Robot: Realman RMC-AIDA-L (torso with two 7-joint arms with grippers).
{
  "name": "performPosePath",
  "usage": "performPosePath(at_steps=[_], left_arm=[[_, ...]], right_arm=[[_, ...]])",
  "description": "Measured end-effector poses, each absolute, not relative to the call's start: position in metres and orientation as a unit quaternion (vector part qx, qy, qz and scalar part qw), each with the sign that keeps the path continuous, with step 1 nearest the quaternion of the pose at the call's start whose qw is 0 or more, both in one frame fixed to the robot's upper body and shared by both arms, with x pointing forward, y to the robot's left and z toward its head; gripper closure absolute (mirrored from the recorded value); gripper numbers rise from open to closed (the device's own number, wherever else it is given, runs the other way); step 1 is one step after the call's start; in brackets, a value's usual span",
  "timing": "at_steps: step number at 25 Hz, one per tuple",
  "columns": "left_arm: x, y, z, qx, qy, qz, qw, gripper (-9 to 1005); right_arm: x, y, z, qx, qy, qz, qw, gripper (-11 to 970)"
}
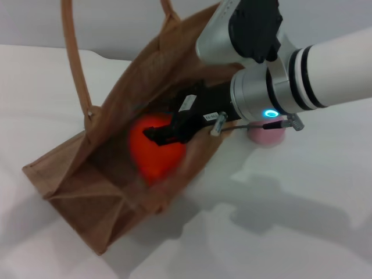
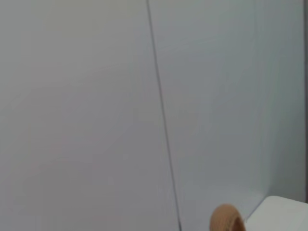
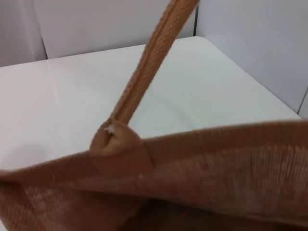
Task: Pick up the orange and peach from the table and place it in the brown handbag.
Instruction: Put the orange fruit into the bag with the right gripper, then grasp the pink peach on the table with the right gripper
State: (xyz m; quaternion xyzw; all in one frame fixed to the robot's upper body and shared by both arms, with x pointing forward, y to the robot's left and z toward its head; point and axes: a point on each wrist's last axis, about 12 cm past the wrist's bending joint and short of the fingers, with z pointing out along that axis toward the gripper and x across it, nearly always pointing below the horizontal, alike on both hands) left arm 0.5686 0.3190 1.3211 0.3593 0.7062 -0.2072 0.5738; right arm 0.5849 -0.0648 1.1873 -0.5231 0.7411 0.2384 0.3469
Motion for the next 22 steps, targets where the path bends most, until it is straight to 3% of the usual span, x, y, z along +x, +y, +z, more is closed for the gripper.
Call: performPosePath(at_steps=[8, 17, 22], left_arm=[[0.564, 0.332, 1.314, 0.331, 0.72, -0.192, 0.579, 876], [0.552, 0.358, 1.304, 0.28, 0.745, -0.155, 0.586, 875], [0.547, 0.365, 1.3, 0.266, 0.75, -0.146, 0.587, 876]], right_arm=[[0.582, -0.067, 1.191, -0.523, 0.743, 0.249, 0.336, 156], [0.583, -0.143, 1.228, -0.46, 0.766, 0.213, 0.395, 102], [0.595, -0.176, 1.226, -0.421, 0.794, 0.16, 0.409, 101]])
